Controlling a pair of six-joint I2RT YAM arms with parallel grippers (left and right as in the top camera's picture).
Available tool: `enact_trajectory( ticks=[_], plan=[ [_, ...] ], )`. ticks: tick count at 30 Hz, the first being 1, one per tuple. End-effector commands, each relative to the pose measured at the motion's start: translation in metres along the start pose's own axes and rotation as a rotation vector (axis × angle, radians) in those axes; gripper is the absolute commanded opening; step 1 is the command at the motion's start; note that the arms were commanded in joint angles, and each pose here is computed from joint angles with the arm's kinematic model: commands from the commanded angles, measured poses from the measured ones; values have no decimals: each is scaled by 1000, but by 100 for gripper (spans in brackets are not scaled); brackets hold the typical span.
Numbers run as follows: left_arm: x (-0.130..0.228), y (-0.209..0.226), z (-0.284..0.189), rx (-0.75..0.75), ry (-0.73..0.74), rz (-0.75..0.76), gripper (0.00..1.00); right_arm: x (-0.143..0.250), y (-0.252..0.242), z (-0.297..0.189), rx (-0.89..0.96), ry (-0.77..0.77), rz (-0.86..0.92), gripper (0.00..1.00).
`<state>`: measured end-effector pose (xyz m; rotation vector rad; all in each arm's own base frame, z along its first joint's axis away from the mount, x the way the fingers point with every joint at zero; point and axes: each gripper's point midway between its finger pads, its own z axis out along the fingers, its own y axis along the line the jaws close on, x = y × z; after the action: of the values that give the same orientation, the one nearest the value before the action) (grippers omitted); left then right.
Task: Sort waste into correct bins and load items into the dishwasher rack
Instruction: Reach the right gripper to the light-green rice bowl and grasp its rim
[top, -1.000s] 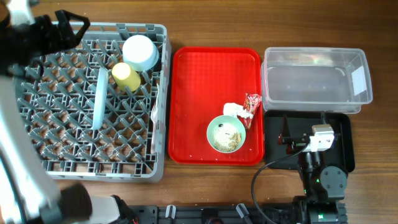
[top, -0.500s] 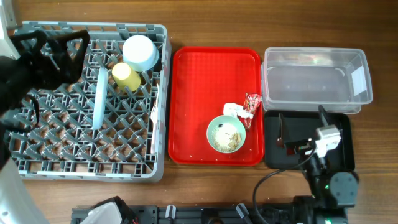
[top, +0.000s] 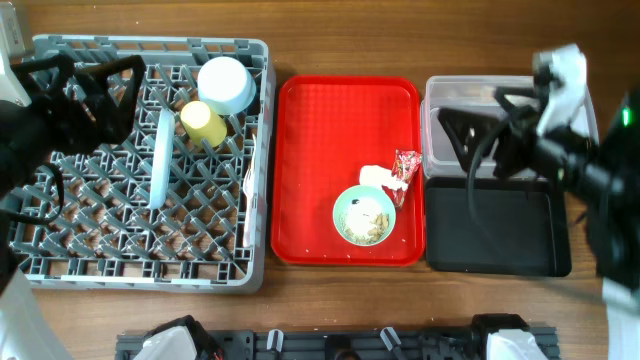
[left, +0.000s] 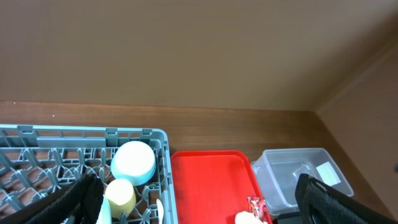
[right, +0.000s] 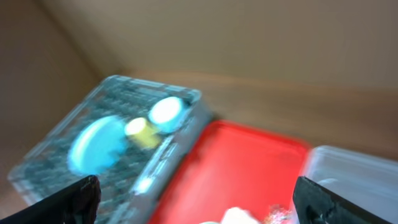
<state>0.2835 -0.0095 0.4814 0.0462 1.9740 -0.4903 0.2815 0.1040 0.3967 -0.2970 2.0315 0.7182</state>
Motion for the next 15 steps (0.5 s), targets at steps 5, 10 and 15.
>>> enact_trajectory(
  ticks=[5, 10, 15],
  plan=[
    [-1, -3, 0, 13, -3, -6, 100, 62, 2, 39, -38, 347, 313, 42],
    [-1, -3, 0, 13, -3, -6, 100, 139, -13, 38, 238, 592, 269, 45],
    [-1, -3, 0, 13, -3, -6, 100, 205, 19, 56, 222, 728, 235, 46]
  ],
)
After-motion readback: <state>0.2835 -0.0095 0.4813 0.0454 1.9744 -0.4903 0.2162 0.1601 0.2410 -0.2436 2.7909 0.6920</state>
